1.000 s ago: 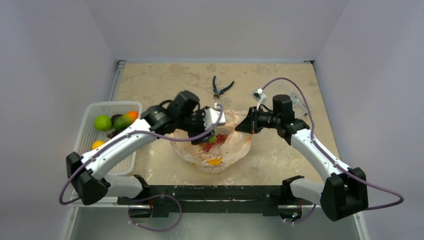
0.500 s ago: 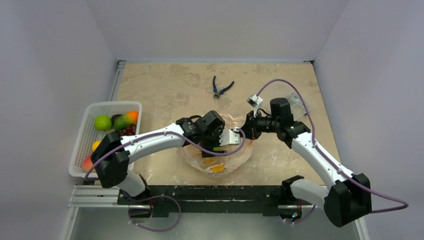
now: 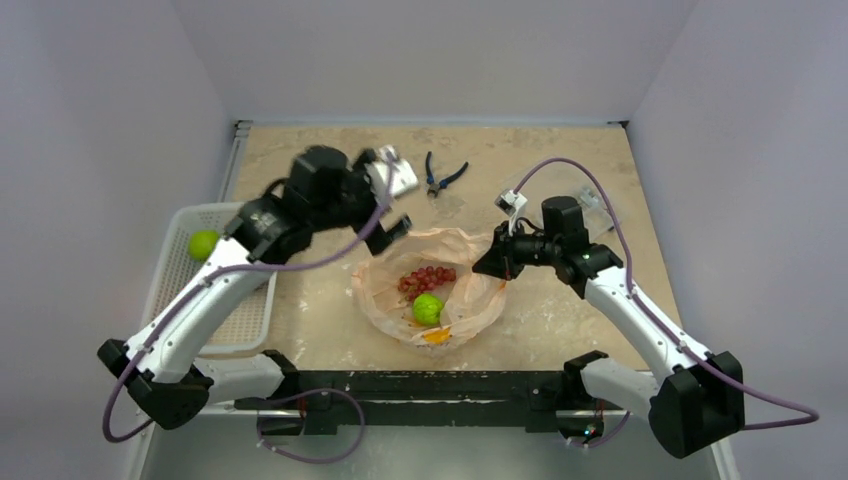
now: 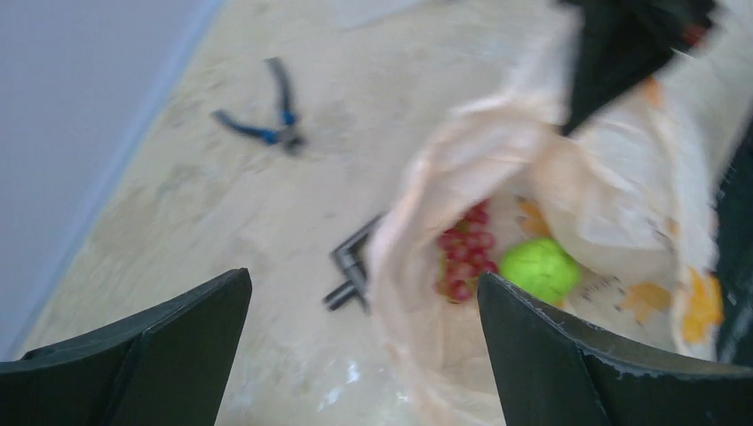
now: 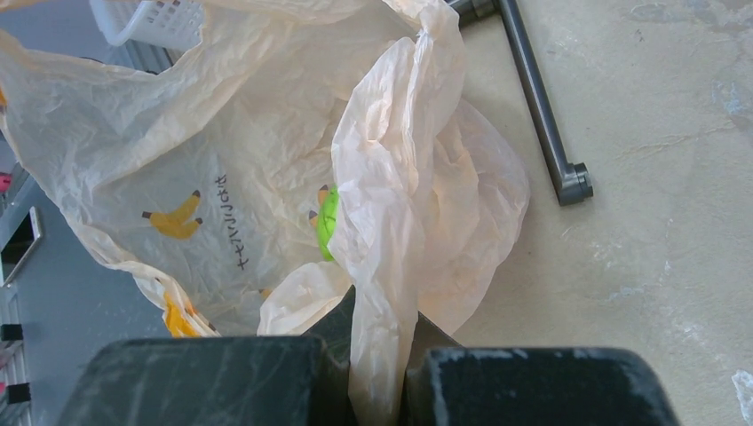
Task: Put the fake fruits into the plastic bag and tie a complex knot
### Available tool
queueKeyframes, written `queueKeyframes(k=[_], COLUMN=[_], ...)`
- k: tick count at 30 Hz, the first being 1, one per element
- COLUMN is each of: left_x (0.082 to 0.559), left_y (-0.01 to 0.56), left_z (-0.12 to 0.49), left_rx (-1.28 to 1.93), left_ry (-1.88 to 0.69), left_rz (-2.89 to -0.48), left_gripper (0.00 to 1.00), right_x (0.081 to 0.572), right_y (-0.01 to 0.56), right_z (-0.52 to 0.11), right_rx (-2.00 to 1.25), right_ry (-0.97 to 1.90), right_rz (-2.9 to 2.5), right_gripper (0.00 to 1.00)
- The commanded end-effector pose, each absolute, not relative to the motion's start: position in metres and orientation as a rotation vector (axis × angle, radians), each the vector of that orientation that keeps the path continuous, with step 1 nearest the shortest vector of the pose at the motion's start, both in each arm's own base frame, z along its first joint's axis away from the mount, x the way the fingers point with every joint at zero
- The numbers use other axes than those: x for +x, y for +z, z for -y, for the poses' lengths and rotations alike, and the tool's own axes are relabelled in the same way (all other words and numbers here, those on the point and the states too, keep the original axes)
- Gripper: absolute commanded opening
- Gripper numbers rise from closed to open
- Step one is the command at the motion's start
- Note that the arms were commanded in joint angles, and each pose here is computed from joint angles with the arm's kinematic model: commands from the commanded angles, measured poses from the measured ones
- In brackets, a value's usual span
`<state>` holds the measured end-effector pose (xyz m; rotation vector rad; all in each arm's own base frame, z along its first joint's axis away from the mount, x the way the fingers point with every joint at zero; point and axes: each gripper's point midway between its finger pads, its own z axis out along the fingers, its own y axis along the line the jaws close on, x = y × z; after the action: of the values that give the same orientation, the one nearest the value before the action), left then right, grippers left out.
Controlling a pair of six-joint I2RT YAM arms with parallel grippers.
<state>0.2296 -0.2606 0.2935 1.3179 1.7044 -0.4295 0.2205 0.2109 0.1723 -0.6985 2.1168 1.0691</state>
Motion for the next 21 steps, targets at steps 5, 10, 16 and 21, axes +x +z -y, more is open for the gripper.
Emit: queueKeyframes(k=[5,10,16,21], left_x=[0.292,0.283,0.280,0.304], left_y=[0.306,0.269,0.224,0.217], left_z=[0.084,-0.007,-0.090,-0.126], left_rx=[0.672,0.509,0.518,0.635], left_ry=[-0.302,-0.251,-0.099,-0.007], left_rz=[-2.197,-2.338,-2.468,-2.492], left_gripper=[1.00,1.00,1.00,0.97], right_x=[0.225,0.226,0.225,0.225], right_y=[0.185,0.186,0.184,0.186], right_z=[-0.213,-0.213,-0.215,-0.216], right_rx=[-0.700,-0.709,-0.697,-0.703], right_ry=[1.058,1.058,1.081,1.085], right_rz=[-2.070,-2.076,-2.084,-2.082], right_gripper=[0.00,0.00,0.00,0.00])
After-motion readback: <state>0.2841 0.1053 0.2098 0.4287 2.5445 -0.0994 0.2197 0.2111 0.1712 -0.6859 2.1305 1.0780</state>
